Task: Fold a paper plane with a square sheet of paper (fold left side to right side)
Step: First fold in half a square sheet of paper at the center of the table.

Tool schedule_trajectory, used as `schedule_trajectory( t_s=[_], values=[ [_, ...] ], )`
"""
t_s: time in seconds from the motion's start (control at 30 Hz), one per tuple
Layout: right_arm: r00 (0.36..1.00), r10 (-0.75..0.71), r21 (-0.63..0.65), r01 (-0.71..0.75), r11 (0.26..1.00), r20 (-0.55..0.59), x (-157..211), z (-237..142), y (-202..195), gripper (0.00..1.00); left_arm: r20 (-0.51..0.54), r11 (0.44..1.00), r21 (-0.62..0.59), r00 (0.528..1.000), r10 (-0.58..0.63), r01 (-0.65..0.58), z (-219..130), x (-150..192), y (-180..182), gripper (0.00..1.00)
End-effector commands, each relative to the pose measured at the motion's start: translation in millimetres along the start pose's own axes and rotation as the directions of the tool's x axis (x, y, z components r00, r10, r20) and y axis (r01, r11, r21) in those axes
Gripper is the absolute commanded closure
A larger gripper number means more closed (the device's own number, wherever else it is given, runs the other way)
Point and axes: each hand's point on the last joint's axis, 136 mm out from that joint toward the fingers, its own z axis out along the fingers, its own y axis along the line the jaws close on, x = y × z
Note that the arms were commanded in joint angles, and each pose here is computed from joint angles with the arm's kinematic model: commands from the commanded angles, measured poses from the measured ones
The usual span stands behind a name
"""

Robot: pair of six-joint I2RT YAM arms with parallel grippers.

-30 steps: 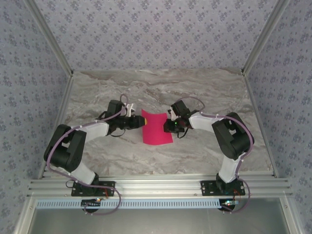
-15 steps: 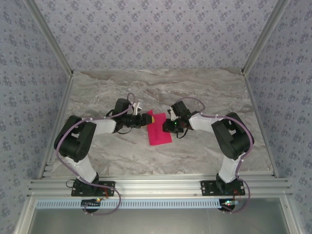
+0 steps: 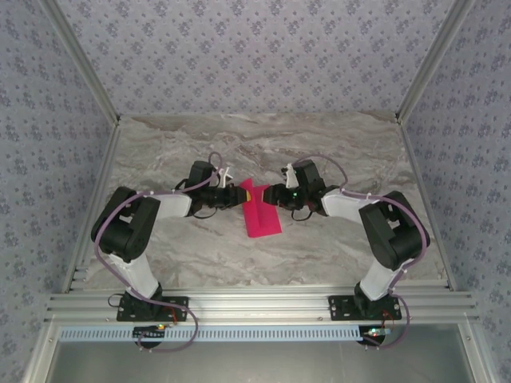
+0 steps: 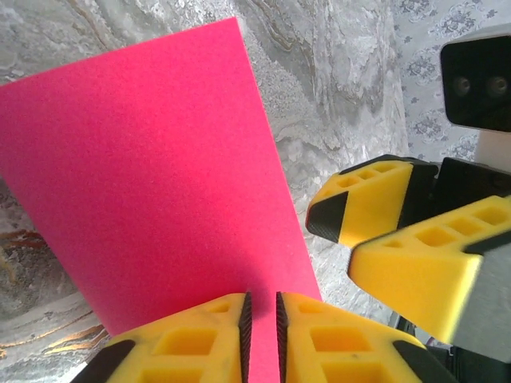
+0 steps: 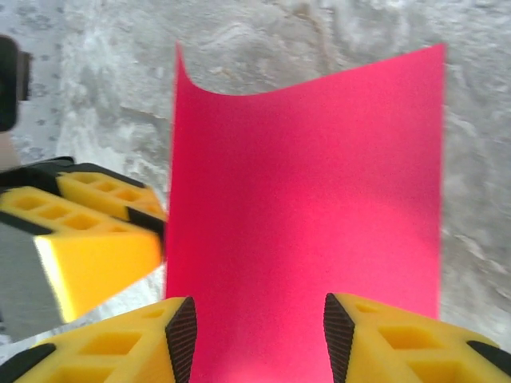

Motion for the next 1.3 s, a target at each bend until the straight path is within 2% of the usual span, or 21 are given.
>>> schedule_trajectory(
  t_s=[0.0,0.27,0.4,0.47,0.63,0.73,1.0,1.27],
  values=[
    [1.000,0.008,-0.092,-0.008,0.996,-0.004,-4,5,18,0.49,-0.008,0.999,0.002,0.999,0.040,-0.040,5,-3,-6,0.86],
    [0.999,0.000,-0.105,-0.005,0.994,-0.045,0,19,24,0.52,-0.013,0.999,-0.004,0.999,0.039,-0.039,7,-2,-5,0.89],
    [0.998,0.002,-0.111,-0.009,0.994,-0.068,4,25,25,0.56,-0.013,0.999,-0.008,0.999,0.039,-0.039,6,-2,-4,0.89],
    [0.997,0.000,-0.109,-0.008,0.994,-0.074,5,27,26,0.63,-0.015,0.999,-0.007,0.999,0.039,-0.039,7,-2,-5,0.89],
    [0.996,-0.015,-0.066,0.009,0.998,-0.086,6,26,19,0.92,-0.009,0.999,-0.007,0.999,0.047,-0.047,3,-3,-9,0.87],
    [0.996,-0.028,-0.018,0.026,0.999,-0.087,6,25,12,1.00,0.002,0.998,-0.028,0.998,0.063,-0.063,-3,-4,-11,0.82],
    [0.993,-0.079,0.143,0.092,0.985,-0.090,-2,20,-17,1.00,0.016,0.988,-0.136,0.997,0.070,-0.067,-20,5,-1,0.64],
    [0.992,-0.087,0.203,0.105,0.974,-0.096,-5,21,-34,0.99,-0.014,0.984,-0.177,1.000,0.018,-0.020,-7,16,18,0.55]
  ],
)
